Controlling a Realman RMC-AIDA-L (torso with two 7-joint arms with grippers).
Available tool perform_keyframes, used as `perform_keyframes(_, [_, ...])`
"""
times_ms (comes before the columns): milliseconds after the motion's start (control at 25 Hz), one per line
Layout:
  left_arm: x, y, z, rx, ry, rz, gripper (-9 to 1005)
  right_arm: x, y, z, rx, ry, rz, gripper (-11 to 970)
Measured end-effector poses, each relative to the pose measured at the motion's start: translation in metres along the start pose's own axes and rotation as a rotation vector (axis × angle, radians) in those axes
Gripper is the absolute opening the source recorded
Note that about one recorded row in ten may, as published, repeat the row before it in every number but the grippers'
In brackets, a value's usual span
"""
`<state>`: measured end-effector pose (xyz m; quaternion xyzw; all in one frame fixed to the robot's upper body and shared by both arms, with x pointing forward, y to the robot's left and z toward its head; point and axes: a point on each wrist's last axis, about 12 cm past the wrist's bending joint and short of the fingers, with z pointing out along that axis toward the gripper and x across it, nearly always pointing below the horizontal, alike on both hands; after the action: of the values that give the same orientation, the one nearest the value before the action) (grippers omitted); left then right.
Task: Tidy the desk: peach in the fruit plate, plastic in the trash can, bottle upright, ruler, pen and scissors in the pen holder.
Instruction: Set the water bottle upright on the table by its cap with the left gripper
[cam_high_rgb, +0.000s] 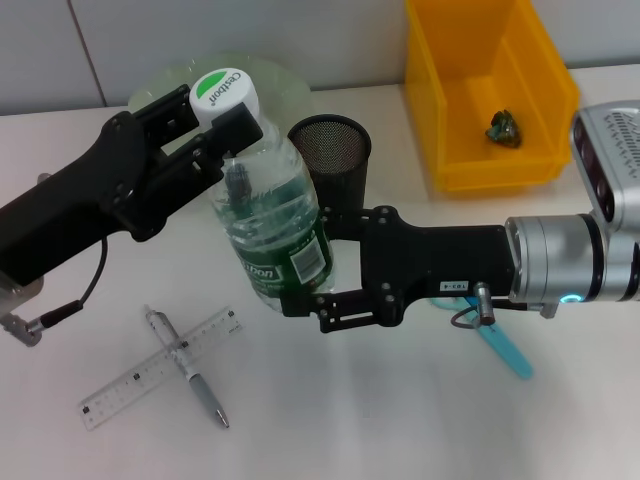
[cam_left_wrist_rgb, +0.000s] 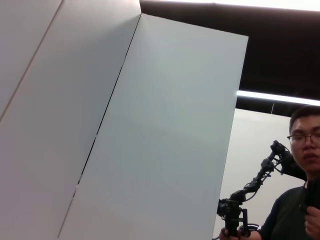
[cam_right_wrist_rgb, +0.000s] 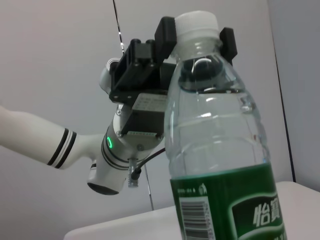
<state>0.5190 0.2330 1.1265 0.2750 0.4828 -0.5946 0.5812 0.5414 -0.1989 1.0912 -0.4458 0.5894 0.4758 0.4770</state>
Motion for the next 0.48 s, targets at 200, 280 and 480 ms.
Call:
perform_keyframes(200, [-0.0005,0.0003,0.0005,0.001,-0.003,0.002,474,0.0014,-0.0003,0.0013,0.002,0.011,0.001,808])
perform_keyframes(280, [-0.0006,0.0003,0.0006,0.001,-0.003,0.002,475,0.0021,-0.0003,0.0018,0.002,0.016,0.002,808])
perform_keyframes(480, [-0.0009,0.0006,0.001,0.001,-0.004,0.003,480,0.0031,-0.0008,0.0021,0.008,0.021,0.003,808])
